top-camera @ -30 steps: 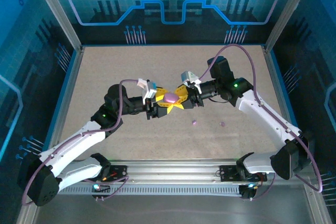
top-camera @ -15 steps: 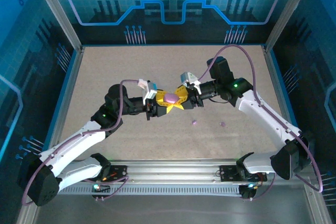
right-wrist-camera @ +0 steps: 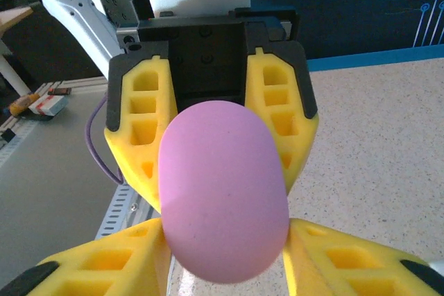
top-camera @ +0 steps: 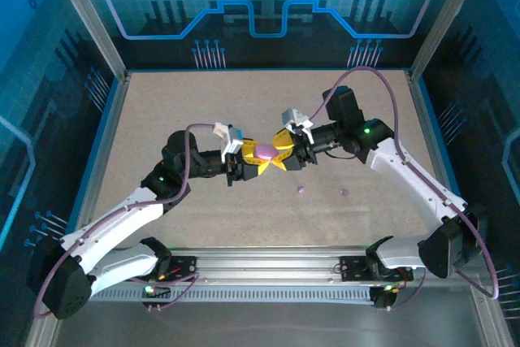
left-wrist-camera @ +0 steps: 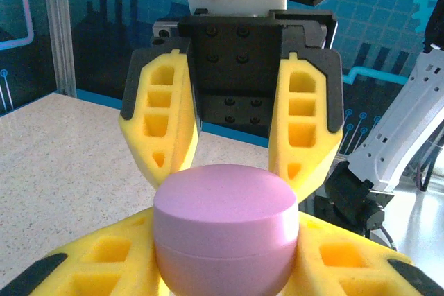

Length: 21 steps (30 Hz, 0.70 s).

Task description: Insert the wireless bluetooth earbuds into the charging case

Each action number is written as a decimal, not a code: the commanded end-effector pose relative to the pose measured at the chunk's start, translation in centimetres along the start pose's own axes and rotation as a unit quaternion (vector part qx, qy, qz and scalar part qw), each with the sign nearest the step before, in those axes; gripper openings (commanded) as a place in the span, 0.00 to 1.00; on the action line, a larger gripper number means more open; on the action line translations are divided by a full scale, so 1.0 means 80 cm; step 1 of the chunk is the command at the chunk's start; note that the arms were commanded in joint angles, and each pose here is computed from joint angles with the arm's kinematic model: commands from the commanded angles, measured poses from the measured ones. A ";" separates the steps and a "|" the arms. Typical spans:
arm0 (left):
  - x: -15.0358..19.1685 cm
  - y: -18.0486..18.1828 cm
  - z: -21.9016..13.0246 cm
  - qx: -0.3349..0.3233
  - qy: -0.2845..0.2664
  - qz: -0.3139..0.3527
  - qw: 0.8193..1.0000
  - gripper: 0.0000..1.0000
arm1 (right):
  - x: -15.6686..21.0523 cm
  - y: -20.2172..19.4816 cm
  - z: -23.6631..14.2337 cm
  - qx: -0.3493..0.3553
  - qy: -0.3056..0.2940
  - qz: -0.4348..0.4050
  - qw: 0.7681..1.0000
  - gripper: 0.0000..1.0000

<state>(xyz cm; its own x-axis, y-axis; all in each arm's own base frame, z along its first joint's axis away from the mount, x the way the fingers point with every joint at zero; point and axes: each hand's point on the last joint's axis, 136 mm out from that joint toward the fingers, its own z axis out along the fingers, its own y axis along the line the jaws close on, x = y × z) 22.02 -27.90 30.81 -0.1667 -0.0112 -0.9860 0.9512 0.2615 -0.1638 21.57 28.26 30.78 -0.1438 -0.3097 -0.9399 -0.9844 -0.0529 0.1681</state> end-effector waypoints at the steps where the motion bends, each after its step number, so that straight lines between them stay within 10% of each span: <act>1: 0.003 -0.009 0.001 0.020 0.008 0.011 1.000 0.34 | -0.021 -0.001 -0.016 0.002 -0.020 0.002 1.000 0.47; 21: 0.000 -0.012 0.002 0.032 0.003 0.003 0.999 0.34 | -0.025 -0.036 -0.014 0.104 -0.019 -0.032 0.994 0.41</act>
<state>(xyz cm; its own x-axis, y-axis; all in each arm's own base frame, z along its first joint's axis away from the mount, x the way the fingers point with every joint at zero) 22.54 -27.67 30.08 -0.1944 0.0023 -0.9809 0.9413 0.2818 -0.1859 24.06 27.70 32.61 -0.1157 -0.2692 -0.9561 -0.9915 0.0896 0.0948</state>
